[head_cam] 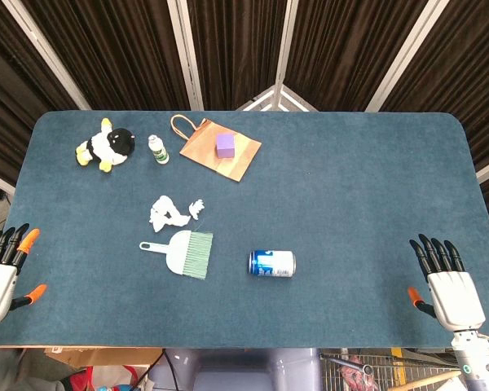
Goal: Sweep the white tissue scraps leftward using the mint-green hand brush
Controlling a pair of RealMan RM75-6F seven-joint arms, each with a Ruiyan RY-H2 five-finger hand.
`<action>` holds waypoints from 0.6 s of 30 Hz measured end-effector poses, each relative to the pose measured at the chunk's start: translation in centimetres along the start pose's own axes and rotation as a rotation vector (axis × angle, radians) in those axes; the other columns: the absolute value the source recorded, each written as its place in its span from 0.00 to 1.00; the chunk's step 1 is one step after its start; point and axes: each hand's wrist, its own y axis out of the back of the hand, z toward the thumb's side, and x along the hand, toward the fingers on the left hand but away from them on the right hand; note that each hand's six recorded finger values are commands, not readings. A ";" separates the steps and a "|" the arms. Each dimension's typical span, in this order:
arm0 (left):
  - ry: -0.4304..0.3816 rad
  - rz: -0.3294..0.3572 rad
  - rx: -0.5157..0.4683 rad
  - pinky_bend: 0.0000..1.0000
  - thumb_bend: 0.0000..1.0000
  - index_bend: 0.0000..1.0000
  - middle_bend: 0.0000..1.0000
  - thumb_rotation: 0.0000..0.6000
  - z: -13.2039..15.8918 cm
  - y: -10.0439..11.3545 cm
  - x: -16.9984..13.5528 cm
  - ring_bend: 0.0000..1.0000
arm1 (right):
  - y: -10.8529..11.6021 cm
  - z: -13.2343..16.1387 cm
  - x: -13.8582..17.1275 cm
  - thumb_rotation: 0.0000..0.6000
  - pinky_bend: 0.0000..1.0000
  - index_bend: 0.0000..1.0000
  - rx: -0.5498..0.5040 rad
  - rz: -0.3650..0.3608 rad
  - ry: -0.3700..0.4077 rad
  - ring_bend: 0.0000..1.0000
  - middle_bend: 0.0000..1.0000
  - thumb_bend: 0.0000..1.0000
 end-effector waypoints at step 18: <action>-0.018 0.007 0.029 0.73 0.06 0.06 0.68 1.00 0.5 0.3 1.0 0.71 | -0.2 0.1 -0.2 1.00 0.00 0.00 -0.002 0.007 0.000 0.00 0.00 0.32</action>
